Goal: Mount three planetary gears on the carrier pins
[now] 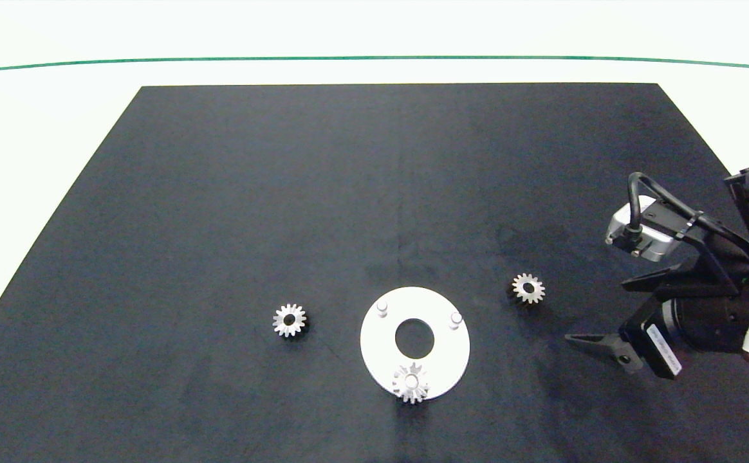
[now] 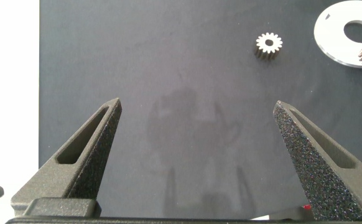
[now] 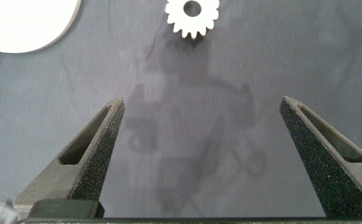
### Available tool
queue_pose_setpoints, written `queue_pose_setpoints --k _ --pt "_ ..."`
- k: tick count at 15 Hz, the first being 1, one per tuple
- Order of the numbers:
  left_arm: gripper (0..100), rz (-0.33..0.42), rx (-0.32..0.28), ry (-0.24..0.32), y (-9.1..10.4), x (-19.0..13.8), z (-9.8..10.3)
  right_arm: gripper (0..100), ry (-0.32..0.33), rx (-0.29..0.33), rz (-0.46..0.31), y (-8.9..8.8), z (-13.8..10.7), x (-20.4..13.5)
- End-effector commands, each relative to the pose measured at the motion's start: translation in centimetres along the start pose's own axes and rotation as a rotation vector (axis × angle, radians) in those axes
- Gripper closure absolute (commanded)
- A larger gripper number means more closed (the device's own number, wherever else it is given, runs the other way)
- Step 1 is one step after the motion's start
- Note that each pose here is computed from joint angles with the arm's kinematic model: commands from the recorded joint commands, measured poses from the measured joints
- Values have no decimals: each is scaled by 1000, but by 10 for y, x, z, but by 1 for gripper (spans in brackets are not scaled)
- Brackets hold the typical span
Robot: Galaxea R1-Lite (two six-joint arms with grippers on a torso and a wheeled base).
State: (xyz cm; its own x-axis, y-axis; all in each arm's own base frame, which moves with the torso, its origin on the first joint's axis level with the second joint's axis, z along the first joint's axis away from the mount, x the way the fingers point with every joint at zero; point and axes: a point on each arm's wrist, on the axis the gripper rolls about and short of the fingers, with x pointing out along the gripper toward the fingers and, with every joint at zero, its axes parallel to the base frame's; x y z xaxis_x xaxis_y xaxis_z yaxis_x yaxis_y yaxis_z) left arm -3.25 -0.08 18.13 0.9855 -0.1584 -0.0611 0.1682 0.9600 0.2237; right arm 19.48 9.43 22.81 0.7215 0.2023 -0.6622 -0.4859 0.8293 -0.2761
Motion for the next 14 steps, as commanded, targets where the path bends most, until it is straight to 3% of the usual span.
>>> queue_pose_setpoints --k 1,6,14 --pt "0 -1 0 1 0 0 -1 0 41 2 2 2 -6 19" --pt "0 -1 0 4 0 0 -1 0 4 32 -14 -2 -3 42" --pt "0 -2 1 7 0 1 -1 0 -13 21 12 2 7 60"
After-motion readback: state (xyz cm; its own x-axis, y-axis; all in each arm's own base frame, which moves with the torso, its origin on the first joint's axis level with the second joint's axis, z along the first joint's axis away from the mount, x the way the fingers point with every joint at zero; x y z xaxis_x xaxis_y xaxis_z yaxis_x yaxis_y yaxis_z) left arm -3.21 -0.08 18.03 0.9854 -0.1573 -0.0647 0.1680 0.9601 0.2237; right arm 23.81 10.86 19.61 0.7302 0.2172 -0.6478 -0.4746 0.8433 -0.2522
